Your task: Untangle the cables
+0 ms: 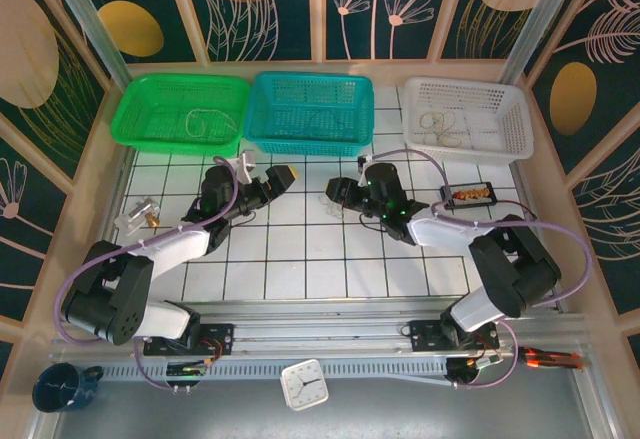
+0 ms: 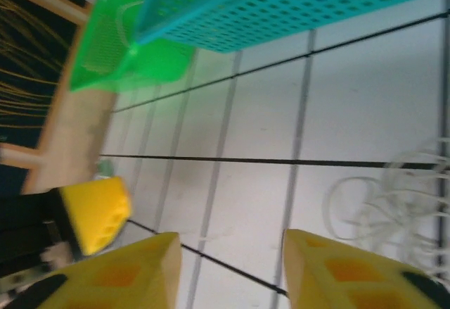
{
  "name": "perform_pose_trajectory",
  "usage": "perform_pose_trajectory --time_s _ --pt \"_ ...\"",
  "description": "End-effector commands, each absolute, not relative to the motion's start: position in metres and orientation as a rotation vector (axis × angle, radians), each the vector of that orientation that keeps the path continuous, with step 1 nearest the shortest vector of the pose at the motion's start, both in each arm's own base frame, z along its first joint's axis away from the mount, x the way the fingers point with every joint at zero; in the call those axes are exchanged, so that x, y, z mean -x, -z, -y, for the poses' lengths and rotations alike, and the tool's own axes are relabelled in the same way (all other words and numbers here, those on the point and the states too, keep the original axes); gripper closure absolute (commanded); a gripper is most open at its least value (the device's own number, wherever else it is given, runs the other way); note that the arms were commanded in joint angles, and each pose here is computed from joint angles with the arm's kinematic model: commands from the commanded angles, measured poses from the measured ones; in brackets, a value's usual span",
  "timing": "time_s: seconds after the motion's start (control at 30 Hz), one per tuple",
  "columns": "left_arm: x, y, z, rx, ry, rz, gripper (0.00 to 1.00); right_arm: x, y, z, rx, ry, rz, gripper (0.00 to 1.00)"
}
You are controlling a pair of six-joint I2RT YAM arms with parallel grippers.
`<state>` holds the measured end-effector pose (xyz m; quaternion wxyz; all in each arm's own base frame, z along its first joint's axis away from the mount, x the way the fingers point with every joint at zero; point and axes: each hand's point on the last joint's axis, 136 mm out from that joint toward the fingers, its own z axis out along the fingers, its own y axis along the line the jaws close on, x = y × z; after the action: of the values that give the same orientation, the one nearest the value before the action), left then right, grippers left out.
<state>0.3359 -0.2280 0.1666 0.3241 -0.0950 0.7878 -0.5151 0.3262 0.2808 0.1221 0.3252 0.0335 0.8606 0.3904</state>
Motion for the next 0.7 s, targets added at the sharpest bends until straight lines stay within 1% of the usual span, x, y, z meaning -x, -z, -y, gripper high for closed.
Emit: perform_pose_trajectory --time_s 0.0,0.17,0.3,0.37,0.4,0.43,0.5,0.67 --pt "-0.333 -0.175 0.23 0.226 1.372 -2.033 0.01 -0.329 -0.093 -0.269 -0.17 -0.87 -2.359 0.52" --pt "-0.332 -0.173 0.23 0.224 1.376 -2.037 0.01 -0.329 -0.074 -0.279 -0.154 -0.866 -2.41 0.52" --pt "-0.333 -0.172 0.23 0.225 1.373 -2.038 0.01 -0.332 -0.063 -0.292 -0.129 -0.88 -2.439 0.57" --pt "-0.333 -0.172 0.23 0.224 1.371 -2.04 0.01 -0.335 -0.059 -0.298 -0.115 -0.887 -2.45 0.62" --pt "-0.333 -0.17 0.23 0.227 1.368 -2.045 0.01 -0.335 -0.058 -0.3 -0.107 -0.89 -2.456 0.72" --pt "-0.333 -0.169 0.23 0.228 1.367 -2.047 0.01 -0.336 -0.058 -0.303 -0.098 -0.897 -2.455 0.83" --pt "-0.333 -0.167 0.23 0.226 1.368 -2.052 0.01 -0.337 -0.065 -0.305 -0.08 -0.916 -2.437 1.0" --pt "-0.329 -0.17 0.233 0.215 1.402 -2.043 0.01 -0.331 -0.113 -0.307 -0.01 -1.069 -2.285 1.0"
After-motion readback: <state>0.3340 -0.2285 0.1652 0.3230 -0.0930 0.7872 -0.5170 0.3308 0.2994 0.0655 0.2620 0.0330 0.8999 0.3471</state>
